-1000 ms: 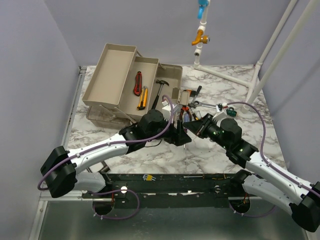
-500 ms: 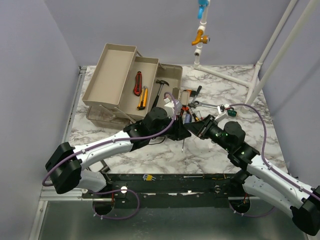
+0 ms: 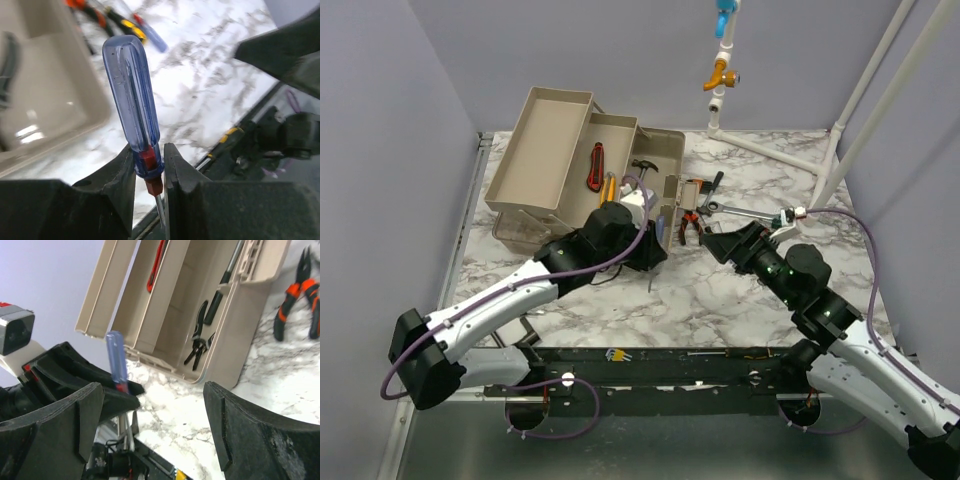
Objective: Pack the tool kit
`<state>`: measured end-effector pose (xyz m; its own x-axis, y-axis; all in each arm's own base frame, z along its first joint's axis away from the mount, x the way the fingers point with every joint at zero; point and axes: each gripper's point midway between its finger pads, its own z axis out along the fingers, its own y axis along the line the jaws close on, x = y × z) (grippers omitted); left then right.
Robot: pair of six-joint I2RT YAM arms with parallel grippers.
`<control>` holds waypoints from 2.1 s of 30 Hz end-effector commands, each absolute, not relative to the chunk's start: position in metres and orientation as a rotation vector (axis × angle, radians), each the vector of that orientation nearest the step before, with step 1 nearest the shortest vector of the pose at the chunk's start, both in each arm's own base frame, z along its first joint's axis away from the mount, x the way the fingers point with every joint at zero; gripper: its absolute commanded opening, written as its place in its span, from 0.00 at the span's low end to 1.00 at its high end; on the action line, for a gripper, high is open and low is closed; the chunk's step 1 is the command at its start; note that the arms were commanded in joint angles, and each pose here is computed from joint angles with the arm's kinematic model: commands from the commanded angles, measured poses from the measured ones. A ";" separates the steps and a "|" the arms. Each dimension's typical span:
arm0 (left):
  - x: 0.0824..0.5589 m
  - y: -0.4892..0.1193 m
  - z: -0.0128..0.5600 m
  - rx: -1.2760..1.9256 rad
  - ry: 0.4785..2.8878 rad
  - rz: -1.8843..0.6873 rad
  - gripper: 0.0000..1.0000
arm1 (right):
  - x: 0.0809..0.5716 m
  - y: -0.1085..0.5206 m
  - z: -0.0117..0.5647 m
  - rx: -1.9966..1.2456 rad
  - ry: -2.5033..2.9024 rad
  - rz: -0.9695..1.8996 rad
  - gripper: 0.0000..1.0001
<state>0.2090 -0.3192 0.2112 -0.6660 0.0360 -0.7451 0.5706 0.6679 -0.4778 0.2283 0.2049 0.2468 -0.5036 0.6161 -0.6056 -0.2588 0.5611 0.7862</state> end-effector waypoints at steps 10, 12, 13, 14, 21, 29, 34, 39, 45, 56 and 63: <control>0.309 -0.113 0.298 0.176 2.060 -0.018 0.00 | 0.247 0.174 0.250 0.229 1.870 0.750 0.88; 0.327 -0.094 0.311 0.157 2.044 0.093 0.00 | 0.252 0.170 0.243 0.250 1.914 0.681 0.88; 0.336 -0.085 0.317 0.147 2.046 0.138 0.00 | 0.253 0.169 0.240 0.248 1.936 0.658 0.88; 0.344 -0.076 0.320 0.143 2.052 0.184 0.00 | 0.253 0.170 0.239 0.238 1.951 0.648 0.88; 0.397 -0.018 0.326 0.178 2.092 0.555 0.00 | 0.247 0.176 0.221 0.193 2.015 0.656 0.88; 0.430 -0.025 0.290 0.247 2.195 0.488 0.12 | 0.255 0.137 0.176 0.354 2.127 0.335 0.86; 0.443 -0.033 0.280 0.252 2.220 0.455 0.15 | 0.262 0.127 0.136 0.335 2.250 0.105 0.85; 0.449 -0.033 0.268 0.253 2.261 0.478 0.18 | 0.276 0.123 0.110 0.292 2.296 -0.056 0.84; 0.448 -0.041 0.261 0.233 2.289 0.412 0.35 | 0.298 0.112 0.091 0.304 2.307 -0.235 0.70; 0.437 -0.057 0.283 0.132 2.271 0.245 0.68 | 0.335 0.105 0.065 0.229 2.475 -0.164 0.62; 0.394 -0.084 0.332 0.079 2.139 -0.024 0.85 | 0.337 0.115 0.047 0.160 2.535 -0.088 0.60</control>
<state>0.4306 -0.0631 0.2791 -0.6463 0.1609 -0.7459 0.0295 0.9821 0.1863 0.3300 0.1021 0.0525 -0.7997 0.1265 -0.5869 0.2050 0.9763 -0.0690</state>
